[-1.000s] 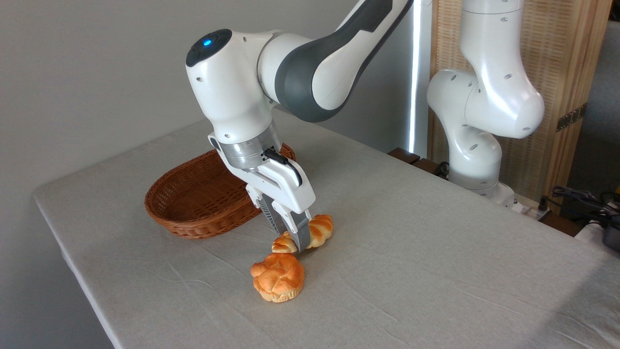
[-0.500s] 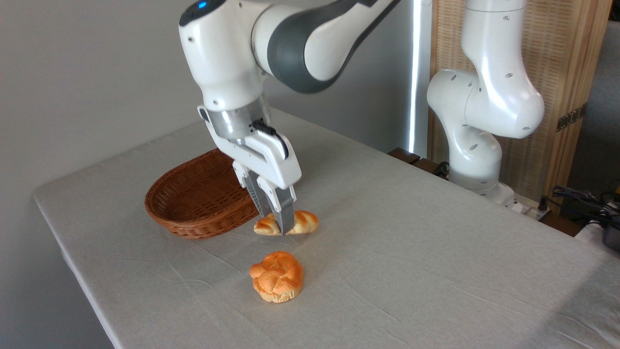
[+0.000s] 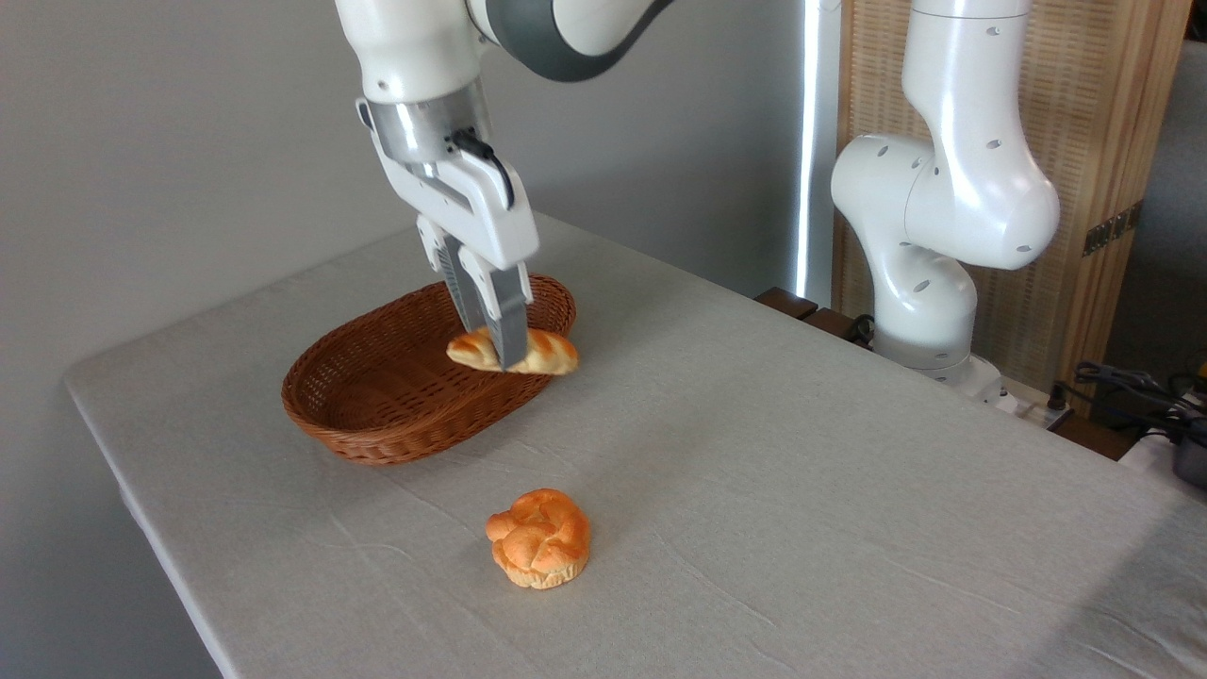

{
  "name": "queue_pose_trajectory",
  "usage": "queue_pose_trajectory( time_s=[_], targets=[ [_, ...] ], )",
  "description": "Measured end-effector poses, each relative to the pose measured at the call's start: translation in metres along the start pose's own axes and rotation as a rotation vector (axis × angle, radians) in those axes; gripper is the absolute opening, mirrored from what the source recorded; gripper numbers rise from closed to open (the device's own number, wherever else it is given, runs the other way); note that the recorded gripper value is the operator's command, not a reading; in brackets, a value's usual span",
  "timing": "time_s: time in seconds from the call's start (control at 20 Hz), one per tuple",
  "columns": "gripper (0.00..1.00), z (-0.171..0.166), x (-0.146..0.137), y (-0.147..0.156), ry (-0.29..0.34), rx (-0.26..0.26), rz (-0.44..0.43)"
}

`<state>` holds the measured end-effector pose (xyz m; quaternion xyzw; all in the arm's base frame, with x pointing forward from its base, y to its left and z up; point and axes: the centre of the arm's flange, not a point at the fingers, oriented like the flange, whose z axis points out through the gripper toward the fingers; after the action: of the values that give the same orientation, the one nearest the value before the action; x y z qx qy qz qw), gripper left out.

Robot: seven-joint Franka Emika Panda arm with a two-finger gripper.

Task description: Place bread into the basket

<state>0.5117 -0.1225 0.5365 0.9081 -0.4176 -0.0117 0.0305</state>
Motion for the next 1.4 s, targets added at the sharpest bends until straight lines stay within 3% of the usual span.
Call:
queue_pose_trajectory(
  time_s=[0.35, 0.4, 0.5, 0.85, 1.1, 1.4],
  targets=[
    [0.56, -0.009, 0.032, 0.041, 0.054, -0.034, 0.069],
    [0.61, -0.009, 0.037, 0.048, 0.058, -0.034, 0.083],
    [1.0, -0.005, 0.046, 0.057, 0.068, -0.035, 0.104],
    [1.0, 0.041, 0.099, 0.076, 0.128, -0.036, 0.167],
    [1.0, 0.062, 0.113, 0.082, 0.13, -0.053, 0.188],
    [1.0, 0.06, 0.117, 0.082, 0.148, -0.045, 0.183]
  ],
)
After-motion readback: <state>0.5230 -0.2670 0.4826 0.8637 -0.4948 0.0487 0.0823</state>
